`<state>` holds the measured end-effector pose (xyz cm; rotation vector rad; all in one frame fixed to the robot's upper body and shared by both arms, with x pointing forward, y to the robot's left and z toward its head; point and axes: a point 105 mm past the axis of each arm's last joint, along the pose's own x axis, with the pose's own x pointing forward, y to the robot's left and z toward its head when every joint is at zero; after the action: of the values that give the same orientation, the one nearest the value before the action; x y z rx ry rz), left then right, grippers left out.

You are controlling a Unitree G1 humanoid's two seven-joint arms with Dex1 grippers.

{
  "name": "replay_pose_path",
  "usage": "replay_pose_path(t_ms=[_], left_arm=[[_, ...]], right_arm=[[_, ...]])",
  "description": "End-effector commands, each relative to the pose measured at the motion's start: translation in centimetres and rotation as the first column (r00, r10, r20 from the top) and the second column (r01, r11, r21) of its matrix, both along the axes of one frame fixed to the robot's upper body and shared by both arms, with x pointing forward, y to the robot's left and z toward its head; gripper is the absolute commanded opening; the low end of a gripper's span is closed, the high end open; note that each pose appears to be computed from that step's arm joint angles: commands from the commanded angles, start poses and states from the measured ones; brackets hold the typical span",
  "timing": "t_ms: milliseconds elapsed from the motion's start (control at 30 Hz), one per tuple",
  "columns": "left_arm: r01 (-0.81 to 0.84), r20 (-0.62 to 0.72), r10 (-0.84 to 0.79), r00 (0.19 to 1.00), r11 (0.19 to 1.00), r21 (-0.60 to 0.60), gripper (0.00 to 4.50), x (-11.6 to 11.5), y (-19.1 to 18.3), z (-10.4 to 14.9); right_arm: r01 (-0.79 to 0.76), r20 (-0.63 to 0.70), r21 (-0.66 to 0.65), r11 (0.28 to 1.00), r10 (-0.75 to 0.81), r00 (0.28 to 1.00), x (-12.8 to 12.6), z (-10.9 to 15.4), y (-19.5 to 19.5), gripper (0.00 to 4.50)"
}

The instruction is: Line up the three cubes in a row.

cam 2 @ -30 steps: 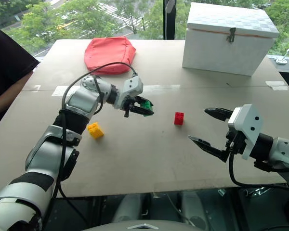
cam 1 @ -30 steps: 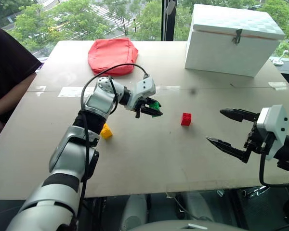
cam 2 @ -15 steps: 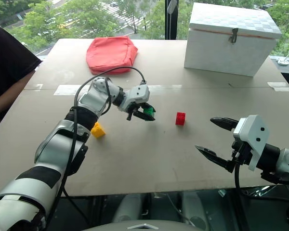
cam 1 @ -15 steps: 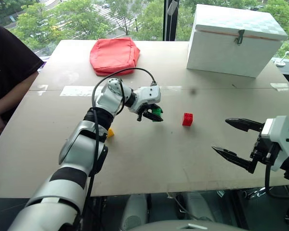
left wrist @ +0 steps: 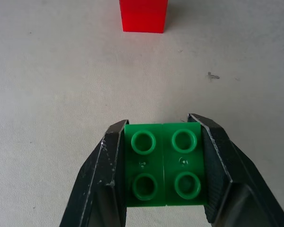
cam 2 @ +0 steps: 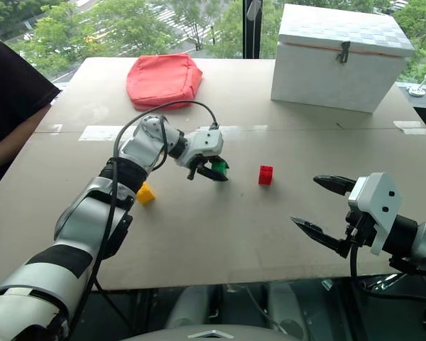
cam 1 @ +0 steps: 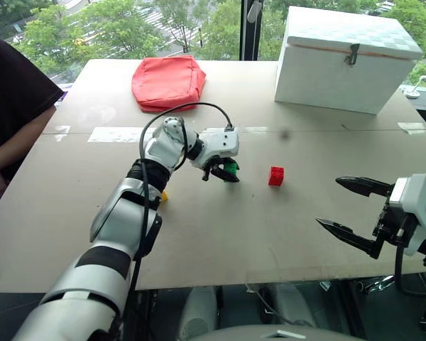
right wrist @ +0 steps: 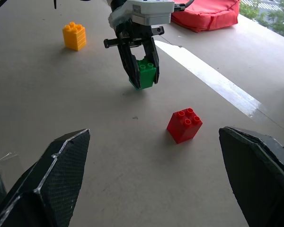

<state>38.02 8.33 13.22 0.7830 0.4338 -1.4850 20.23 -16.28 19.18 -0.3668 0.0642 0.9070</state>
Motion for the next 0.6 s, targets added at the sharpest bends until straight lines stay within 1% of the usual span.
replay_pose_path(t_ms=[33,267,333,367,400,433,467,533,600], left_arm=[[0.025,0.049,-0.025,0.998,1.0,-0.002,1.31,0.4,-0.6,1.4],[0.034,0.065,-0.035,0.997,0.999,0.015,1.31,0.5,-0.7,1.2],[0.031,0.072,-0.032,0.997,0.999,0.01,2.32,0.6,-0.9,1.3],[0.03,0.084,-0.031,0.996,1.0,0.005,2.51,0.7,-1.0,1.4],[0.037,0.092,-0.037,0.995,0.999,0.005,2.91,0.7,-1.0,1.4],[0.037,0.098,-0.036,0.995,0.999,-0.008,3.16,0.8,-1.2,1.6],[0.037,0.097,-0.035,0.995,0.999,-0.019,3.78,0.7,-1.2,1.8],[0.033,0.089,-0.03,0.996,0.999,-0.032,4.47,0.6,-1.0,2.2],[0.022,0.083,-0.019,0.996,0.999,-0.038,4.47,0.5,-0.3,2.7]], right_arm=[[-0.015,0.044,-0.01,1.0,0.015,0.999,-0.2,0.7,0.4,4.5],[-0.011,0.04,-0.009,1.0,0.011,0.999,-0.3,0.7,0.4,4.5],[-0.01,0.039,-0.009,1.0,0.01,0.999,-0.3,0.7,0.4,4.5],[-0.009,0.039,-0.009,1.0,0.009,0.999,-0.3,0.7,0.3,4.5],[-0.007,0.038,-0.009,1.0,0.007,0.999,-0.4,0.7,0.3,4.5],[-0.006,0.037,-0.01,1.0,0.006,0.999,-0.4,0.7,0.3,4.5],[-0.005,0.036,-0.01,1.0,0.005,0.999,-0.4,0.7,0.3,4.5],[-0.003,0.034,-0.011,1.0,0.003,0.999,-0.5,0.7,0.2,4.5],[-0.002,0.032,-0.012,1.0,0.003,0.999,-0.5,0.6,0.2,4.5]])
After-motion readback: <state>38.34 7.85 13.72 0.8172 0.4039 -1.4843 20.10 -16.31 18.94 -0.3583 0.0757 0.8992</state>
